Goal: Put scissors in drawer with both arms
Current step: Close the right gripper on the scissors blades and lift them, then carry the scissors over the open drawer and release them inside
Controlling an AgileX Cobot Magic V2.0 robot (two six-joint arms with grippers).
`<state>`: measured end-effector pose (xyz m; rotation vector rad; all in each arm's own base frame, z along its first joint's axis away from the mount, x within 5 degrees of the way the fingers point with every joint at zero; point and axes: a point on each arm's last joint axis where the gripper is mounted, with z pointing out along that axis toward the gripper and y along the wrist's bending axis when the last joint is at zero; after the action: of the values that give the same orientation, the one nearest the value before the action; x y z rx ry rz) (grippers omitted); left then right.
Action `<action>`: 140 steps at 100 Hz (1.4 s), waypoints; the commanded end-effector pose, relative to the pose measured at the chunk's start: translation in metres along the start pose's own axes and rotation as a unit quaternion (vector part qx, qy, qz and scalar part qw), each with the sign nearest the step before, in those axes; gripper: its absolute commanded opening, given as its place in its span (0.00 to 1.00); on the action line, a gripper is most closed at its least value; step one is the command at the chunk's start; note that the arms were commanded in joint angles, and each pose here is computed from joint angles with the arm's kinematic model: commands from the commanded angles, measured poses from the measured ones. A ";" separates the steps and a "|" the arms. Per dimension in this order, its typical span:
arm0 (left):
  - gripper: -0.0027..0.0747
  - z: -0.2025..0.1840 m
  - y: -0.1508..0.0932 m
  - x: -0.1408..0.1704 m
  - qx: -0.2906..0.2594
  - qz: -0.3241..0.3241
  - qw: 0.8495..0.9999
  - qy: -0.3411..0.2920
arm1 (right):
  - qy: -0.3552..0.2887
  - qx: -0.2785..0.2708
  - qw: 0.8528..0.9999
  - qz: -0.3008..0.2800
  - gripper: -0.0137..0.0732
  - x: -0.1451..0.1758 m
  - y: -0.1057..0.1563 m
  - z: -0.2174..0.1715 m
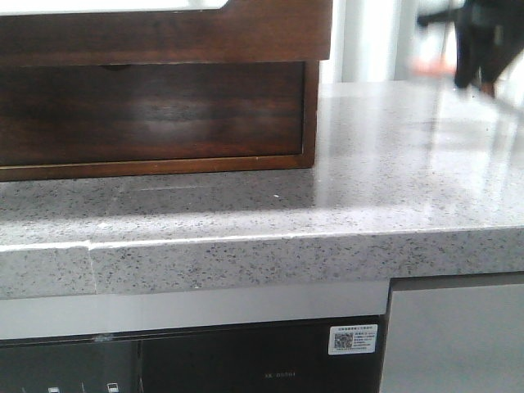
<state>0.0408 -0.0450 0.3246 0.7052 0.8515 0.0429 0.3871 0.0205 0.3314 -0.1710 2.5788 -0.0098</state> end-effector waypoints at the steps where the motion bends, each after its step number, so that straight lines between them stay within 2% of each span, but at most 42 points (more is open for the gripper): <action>1: 0.48 0.003 0.006 -0.010 -0.008 -0.024 0.999 -0.028 | -0.114 -0.005 0.993 -0.029 0.07 -0.012 0.008 -0.069; 14: 0.48 0.003 0.006 -0.010 -0.008 -0.024 0.999 -0.028 | -0.177 -0.033 0.980 -0.078 0.07 -0.007 0.026 -0.117; 24: 0.48 0.003 0.006 -0.010 -0.008 -0.024 0.999 -0.028 | -0.233 -0.060 0.963 -0.120 0.07 0.000 0.044 -0.154; 48: 0.48 0.003 0.006 -0.010 -0.007 -0.024 0.999 -0.029 | -0.359 -0.133 0.895 -0.231 0.07 0.023 0.090 -0.229; 75: 0.48 0.003 0.006 -0.010 -0.007 -0.024 0.999 -0.029 | -0.401 -0.201 0.820 -0.355 0.07 0.040 0.152 -0.246; 96: 0.48 0.003 0.006 -0.011 -0.007 -0.024 0.999 -0.030 | -0.421 -0.214 0.783 -0.405 0.07 0.036 0.189 -0.233; 108: 0.48 0.003 0.006 -0.011 -0.007 -0.024 0.999 -0.030 | -0.420 -0.214 0.777 -0.417 0.07 0.029 0.208 -0.214; 140: 0.48 0.003 0.006 -0.011 -0.007 -0.024 0.999 -0.030 | -0.390 -0.202 0.791 -0.425 0.07 0.013 0.236 -0.155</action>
<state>0.0408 -0.0450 0.3246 0.7052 0.8515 0.0429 0.2660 0.2515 0.4233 -1.2957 1.5683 0.2513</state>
